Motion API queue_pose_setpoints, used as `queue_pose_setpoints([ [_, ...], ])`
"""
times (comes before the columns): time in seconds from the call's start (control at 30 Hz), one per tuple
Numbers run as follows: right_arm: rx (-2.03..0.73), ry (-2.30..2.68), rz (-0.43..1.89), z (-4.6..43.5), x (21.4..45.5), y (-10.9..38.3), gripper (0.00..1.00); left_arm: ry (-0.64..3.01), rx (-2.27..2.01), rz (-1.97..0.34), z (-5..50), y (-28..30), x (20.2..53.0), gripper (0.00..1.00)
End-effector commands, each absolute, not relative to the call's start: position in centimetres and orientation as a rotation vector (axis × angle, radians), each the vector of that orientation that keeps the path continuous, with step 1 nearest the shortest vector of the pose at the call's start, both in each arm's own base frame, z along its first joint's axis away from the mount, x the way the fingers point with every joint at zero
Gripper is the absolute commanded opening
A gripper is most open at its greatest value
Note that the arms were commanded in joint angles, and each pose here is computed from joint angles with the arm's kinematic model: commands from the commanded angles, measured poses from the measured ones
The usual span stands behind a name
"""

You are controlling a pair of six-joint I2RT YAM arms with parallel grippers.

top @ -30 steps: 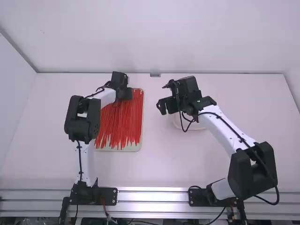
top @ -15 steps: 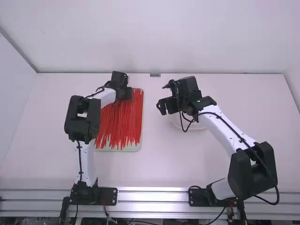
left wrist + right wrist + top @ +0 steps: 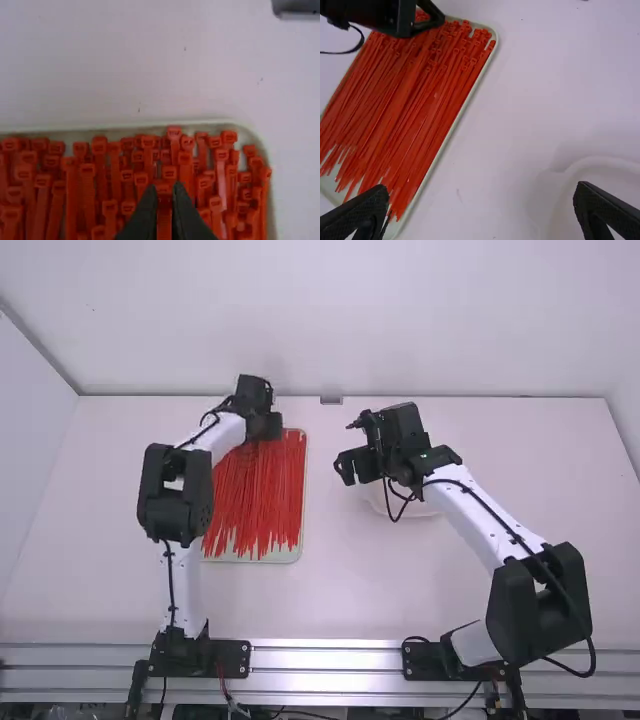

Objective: Fasten the cable tie

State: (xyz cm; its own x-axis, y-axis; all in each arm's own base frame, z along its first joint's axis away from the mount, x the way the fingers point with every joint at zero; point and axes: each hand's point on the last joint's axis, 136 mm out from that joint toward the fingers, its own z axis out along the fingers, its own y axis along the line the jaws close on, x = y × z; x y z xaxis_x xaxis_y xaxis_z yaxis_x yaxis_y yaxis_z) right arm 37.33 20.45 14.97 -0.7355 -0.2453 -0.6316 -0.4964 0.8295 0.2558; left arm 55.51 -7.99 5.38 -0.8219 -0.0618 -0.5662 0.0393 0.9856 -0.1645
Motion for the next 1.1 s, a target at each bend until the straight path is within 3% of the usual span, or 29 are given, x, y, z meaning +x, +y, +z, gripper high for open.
queue_pose_setpoints([
  [0.0,-0.542,2.382,0.557,15.9,38.0,20.7,0.98,2.418,0.011,-0.222,11.8,-7.9,56.2,0.02],
  [0.53,-0.564,2.278,0.635,17.7,39.0,22.1,0.99,2.303,0.031,-0.232,24.2,-7.7,51.0,0.02],
  [1.07,-0.620,2.202,0.754,19.2,38.7,23.8,0.99,2.338,0.147,-0.204,25.2,-8.4,45.7,0.02],
])
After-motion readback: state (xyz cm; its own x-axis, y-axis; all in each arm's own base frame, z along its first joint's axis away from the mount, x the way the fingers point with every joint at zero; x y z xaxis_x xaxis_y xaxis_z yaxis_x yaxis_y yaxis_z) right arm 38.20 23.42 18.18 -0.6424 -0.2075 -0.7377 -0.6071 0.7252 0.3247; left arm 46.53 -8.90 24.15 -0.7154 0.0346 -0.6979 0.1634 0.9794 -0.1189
